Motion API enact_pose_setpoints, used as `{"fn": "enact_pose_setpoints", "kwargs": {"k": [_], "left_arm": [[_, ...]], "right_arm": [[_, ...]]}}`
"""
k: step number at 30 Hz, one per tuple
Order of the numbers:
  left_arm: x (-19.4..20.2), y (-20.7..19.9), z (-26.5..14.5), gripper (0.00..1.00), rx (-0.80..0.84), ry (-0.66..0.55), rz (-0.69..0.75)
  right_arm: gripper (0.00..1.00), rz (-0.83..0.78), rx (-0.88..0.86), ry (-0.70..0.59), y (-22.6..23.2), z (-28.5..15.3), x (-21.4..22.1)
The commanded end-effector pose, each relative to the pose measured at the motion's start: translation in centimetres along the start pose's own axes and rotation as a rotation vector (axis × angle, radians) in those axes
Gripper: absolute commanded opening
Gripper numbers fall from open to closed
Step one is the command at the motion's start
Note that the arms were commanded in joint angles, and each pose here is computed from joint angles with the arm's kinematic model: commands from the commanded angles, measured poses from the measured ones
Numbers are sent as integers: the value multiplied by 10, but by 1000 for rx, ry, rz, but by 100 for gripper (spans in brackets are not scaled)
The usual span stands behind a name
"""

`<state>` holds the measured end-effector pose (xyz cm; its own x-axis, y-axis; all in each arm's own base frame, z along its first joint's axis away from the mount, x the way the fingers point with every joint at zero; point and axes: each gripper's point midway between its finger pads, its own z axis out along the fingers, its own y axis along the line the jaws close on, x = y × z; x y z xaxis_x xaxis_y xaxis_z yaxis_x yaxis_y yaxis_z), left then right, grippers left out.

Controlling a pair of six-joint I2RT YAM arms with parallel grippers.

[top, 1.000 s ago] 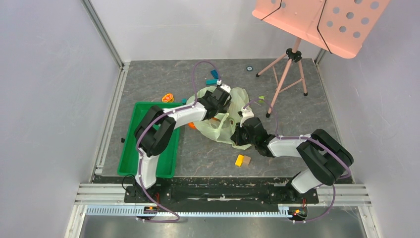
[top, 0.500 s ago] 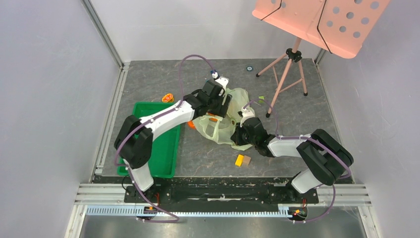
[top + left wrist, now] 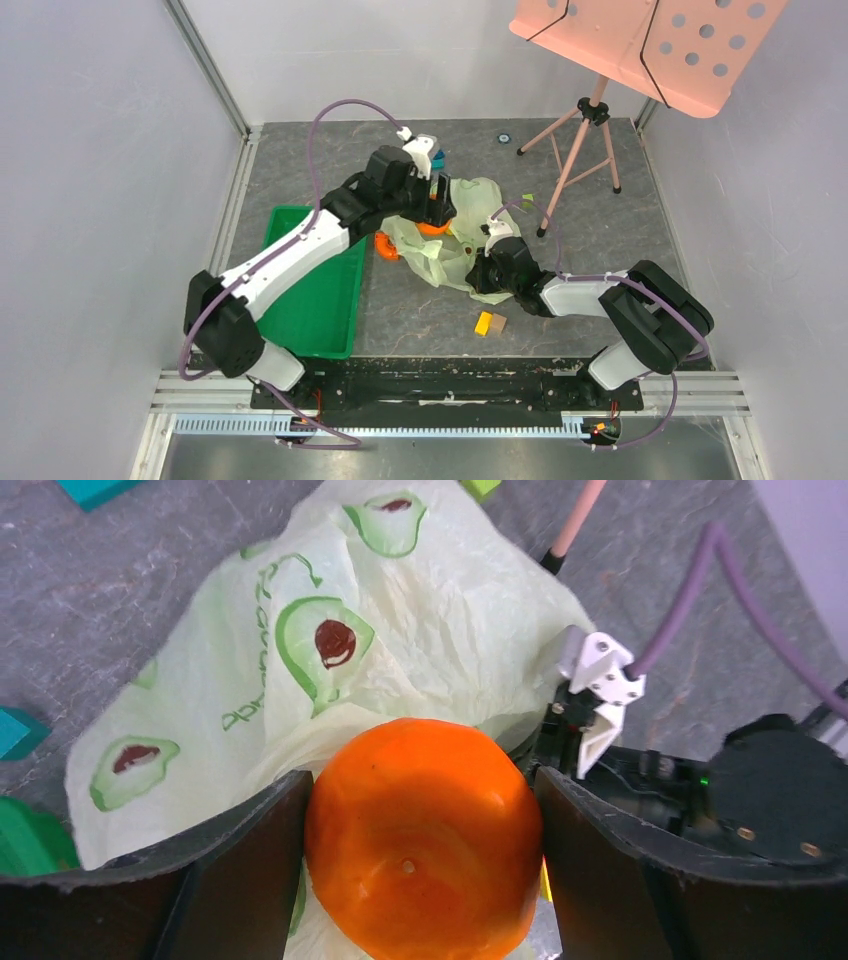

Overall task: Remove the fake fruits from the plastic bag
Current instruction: Take out the fake fruit from the plastic bag.

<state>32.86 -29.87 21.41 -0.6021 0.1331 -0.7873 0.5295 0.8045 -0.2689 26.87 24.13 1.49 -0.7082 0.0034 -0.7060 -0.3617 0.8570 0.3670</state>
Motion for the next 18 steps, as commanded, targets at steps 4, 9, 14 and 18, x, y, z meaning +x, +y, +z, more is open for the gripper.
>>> {"fn": "enact_pose_setpoints", "kwargs": {"k": [4,9,14,18], "left_arm": [[-45,-16,-54,63,126,-134,-99],[-45,-13,-67,64,151,-125,-111],[-13,-14,-63,62,187,-47,-100],[6,-20,-62,61,241,-39,-141]], "right_arm": [[0,-4,71,134,-19,-7,38],[0,-3,69,137,-18,-7,39],[0,-11,70,97,-18,-16,31],[2,-40,40,36,-13,-31,18]]}}
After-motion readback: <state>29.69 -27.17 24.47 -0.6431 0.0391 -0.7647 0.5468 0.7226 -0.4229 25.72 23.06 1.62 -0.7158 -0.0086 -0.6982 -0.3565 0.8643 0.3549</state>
